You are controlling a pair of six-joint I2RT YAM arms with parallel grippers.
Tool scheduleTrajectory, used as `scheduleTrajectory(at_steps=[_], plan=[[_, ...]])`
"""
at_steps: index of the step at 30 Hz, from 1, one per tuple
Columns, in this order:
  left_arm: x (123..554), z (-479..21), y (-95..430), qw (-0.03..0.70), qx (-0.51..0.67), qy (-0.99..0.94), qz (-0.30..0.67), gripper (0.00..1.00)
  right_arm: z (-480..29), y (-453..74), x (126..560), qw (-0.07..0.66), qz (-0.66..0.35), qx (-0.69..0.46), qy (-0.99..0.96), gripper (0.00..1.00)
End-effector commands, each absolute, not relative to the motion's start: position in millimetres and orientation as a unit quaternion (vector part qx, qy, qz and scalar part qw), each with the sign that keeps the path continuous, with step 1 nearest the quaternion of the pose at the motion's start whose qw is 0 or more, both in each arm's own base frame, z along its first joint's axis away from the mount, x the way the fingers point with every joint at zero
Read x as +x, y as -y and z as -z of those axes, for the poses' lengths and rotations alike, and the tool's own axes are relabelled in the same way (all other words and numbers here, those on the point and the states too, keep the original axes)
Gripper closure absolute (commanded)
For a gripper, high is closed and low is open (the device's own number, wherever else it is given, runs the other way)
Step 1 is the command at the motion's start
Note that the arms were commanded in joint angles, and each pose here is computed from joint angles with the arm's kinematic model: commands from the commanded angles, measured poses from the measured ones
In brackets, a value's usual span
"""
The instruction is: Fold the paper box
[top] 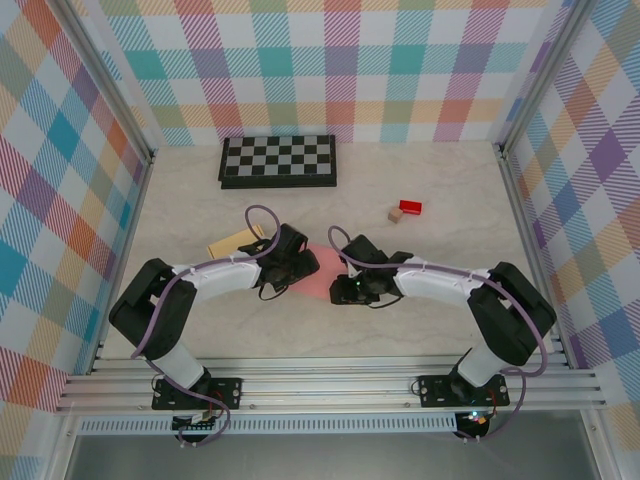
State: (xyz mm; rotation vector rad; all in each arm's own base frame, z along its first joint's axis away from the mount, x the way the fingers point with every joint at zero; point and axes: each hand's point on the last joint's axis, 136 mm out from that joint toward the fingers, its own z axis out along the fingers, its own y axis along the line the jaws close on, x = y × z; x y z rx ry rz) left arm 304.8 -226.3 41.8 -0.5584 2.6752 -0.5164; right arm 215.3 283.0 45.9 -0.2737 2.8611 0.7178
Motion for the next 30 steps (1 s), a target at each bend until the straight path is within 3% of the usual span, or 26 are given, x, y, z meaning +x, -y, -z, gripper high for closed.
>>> scheduleTrajectory(at_steps=[1, 7, 18, 23, 30], plan=[[284, -9, 203, 0.14, -0.21, -0.961, 0.114, 0.23, -56, -298, 212, 0.101, -0.28, -0.128, -0.946, 0.62], [285, -8, 205, 0.138, -0.209, -0.961, 0.115, 0.23, -71, -303, 218, 0.117, -0.286, -0.141, -0.941, 0.61], [283, -4, 204, 0.133, -0.206, -0.963, 0.111, 0.25, -41, -284, 222, 0.146, -0.227, -0.203, -0.941, 0.63], [283, -2, 203, 0.131, -0.203, -0.965, 0.106, 0.26, -30, -269, 226, 0.153, -0.176, -0.214, -0.949, 0.67], [284, -1, 201, 0.133, -0.199, -0.966, 0.097, 0.26, -27, -245, 235, 0.163, -0.103, -0.201, -0.96, 0.62]])
